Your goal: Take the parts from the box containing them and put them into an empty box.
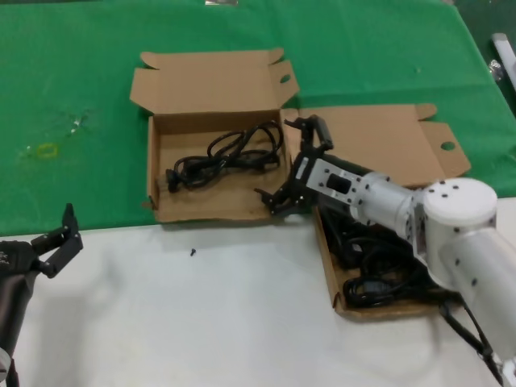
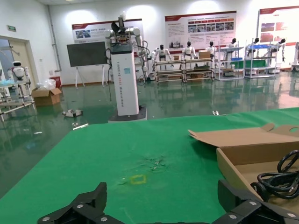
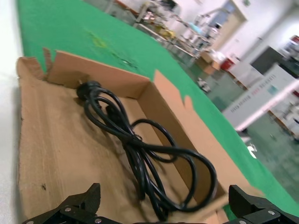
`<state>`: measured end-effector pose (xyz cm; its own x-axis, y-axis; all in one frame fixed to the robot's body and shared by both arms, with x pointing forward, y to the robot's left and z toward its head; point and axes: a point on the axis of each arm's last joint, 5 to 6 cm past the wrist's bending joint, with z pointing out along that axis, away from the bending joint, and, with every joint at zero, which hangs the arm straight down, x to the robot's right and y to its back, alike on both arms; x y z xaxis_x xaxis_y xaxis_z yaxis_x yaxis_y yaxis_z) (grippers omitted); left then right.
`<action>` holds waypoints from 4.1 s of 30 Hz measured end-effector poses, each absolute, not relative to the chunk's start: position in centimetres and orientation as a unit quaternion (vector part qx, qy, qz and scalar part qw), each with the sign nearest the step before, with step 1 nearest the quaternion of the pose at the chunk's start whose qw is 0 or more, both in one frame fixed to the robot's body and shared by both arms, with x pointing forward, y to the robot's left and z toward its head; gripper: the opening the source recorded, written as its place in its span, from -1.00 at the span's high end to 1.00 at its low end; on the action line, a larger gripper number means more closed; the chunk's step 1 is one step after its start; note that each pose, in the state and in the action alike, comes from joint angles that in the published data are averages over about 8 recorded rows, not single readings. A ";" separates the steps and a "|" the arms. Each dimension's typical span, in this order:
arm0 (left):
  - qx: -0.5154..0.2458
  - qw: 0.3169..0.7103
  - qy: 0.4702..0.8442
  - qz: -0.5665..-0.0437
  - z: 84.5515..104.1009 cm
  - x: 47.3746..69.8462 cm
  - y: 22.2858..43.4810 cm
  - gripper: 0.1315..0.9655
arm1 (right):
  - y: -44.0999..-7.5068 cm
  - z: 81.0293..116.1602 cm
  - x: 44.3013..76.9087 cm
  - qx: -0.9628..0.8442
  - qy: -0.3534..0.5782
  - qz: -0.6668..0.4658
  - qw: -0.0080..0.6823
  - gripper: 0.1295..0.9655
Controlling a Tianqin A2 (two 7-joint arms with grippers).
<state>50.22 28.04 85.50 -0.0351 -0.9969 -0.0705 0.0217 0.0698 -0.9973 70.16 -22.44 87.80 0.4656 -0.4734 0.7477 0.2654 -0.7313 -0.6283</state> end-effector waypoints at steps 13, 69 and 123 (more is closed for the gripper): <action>-0.468 0.513 0.521 -0.496 85.5 50.2 28.0 -0.81 | -24.0 85.5 66.0 -0.732 0.193 -0.520 0.395 -1.00; -0.468 0.513 0.521 -0.496 85.5 50.2 28.0 -1.00 | -27.8 85.2 51.9 -0.538 0.454 -0.516 0.488 -1.00; -0.468 0.513 0.521 -0.496 85.5 50.2 28.0 -1.00 | -27.8 85.2 51.9 -0.538 0.454 -0.516 0.488 -1.00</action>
